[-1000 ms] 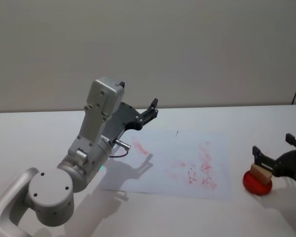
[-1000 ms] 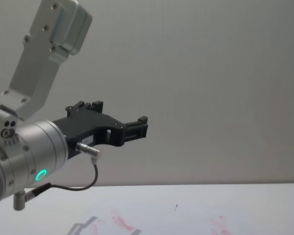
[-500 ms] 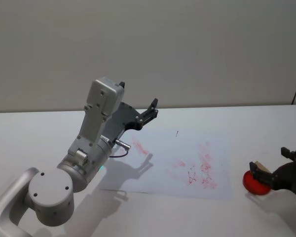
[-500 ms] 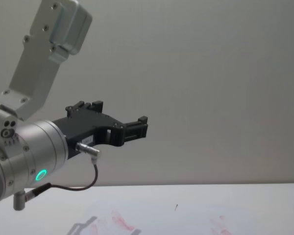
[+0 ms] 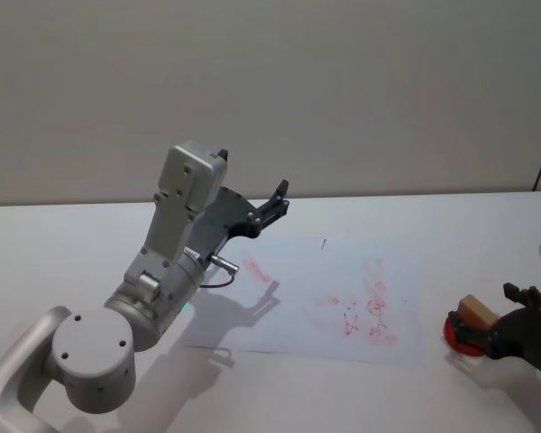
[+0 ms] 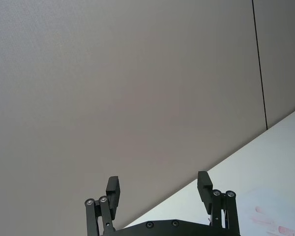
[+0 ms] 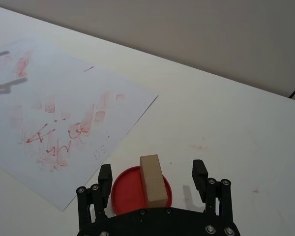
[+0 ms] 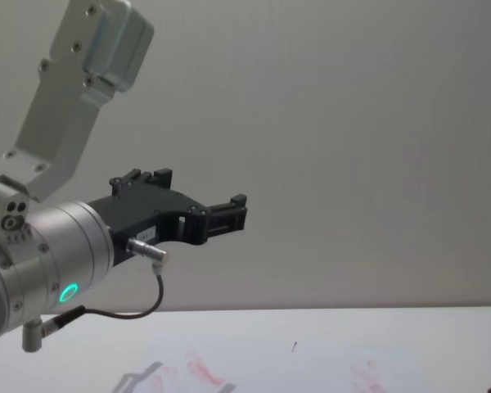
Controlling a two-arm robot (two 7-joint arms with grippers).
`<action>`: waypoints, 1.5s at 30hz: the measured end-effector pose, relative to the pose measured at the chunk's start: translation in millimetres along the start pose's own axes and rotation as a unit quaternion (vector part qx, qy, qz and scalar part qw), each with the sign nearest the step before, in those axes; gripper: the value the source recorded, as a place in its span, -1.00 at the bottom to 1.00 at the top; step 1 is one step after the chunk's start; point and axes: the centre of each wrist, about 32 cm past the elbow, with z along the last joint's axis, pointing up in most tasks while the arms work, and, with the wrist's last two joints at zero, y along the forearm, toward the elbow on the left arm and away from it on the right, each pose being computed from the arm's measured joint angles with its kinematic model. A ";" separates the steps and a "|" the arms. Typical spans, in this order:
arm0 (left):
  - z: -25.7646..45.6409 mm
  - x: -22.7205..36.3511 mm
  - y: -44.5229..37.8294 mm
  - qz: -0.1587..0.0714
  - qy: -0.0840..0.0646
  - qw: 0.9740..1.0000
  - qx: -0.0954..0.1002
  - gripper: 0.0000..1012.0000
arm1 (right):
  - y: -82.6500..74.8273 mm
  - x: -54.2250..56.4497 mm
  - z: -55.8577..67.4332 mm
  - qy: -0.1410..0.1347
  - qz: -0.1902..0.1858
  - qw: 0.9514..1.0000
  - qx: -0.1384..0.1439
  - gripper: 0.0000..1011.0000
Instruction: Use the one hand to pick up the stamp and affix it onto the A4 paper.
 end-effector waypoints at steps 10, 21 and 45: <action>0.0 0.0 0.0 0.000 0.000 1.000 0.000 0.98 | 8.8 -0.5 -1.2 -0.003 0.004 1.000 -0.012 0.98; 0.0 0.0 0.0 0.000 0.000 1.000 0.000 0.98 | 13.5 -0.4 -1.8 -0.004 0.006 1.000 -0.018 0.50; 0.0 0.0 0.0 0.000 0.000 1.000 0.000 0.98 | 16.1 -0.4 -2.2 -0.005 0.008 1.000 -0.021 -0.57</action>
